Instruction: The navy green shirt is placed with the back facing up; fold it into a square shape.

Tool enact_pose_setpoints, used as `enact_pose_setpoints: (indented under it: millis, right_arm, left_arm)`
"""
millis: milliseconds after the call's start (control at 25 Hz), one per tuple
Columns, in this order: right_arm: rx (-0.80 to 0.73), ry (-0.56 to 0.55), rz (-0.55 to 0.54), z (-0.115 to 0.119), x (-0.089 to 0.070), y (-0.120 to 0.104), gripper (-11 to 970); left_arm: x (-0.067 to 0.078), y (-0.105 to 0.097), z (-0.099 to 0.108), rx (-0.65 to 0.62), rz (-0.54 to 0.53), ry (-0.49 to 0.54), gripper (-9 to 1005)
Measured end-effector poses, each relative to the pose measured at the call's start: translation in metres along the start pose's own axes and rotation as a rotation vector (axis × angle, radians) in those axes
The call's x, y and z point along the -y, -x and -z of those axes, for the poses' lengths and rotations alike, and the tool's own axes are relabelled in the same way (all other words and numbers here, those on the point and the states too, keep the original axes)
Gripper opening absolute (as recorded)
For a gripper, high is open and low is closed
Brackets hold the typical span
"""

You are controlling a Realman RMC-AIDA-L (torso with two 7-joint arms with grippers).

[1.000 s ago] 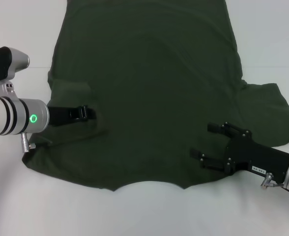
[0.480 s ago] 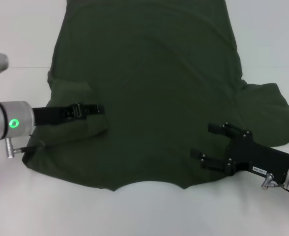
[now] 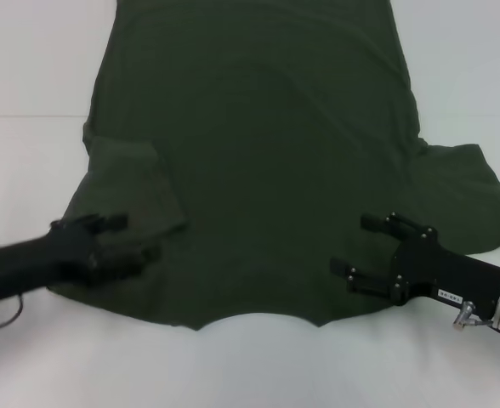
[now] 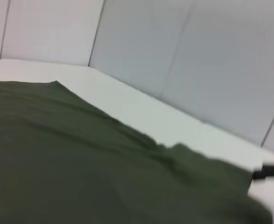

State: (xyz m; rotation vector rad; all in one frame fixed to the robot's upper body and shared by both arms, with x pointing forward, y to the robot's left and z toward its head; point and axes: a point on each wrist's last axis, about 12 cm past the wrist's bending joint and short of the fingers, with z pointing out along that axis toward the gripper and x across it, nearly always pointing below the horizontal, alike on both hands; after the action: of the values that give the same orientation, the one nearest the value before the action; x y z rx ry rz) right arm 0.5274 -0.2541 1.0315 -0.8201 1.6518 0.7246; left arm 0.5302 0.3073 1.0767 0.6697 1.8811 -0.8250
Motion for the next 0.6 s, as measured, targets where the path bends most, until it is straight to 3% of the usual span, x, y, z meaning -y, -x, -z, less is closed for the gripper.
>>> enact_pose_setpoints:
  millis: [200, 400, 600]
  right_arm:
    - [-0.004, -0.005, -0.007, 0.003, -0.001, -0.003, 927]
    - [-0.012, -0.017, -0.015, 0.006, -0.002, -0.006, 927]
    - [-0.009, -0.030, -0.022, 0.008, -0.002, -0.008, 927]
  left_arm:
    - [0.003, -0.027, 0.014, -0.024, -0.112, 0.070, 869]
    - [-0.002, -0.043, 0.022, -0.086, -0.096, 0.129, 870]
    - [-0.001, -0.044, 0.024, -0.078, -0.088, 0.124, 870]
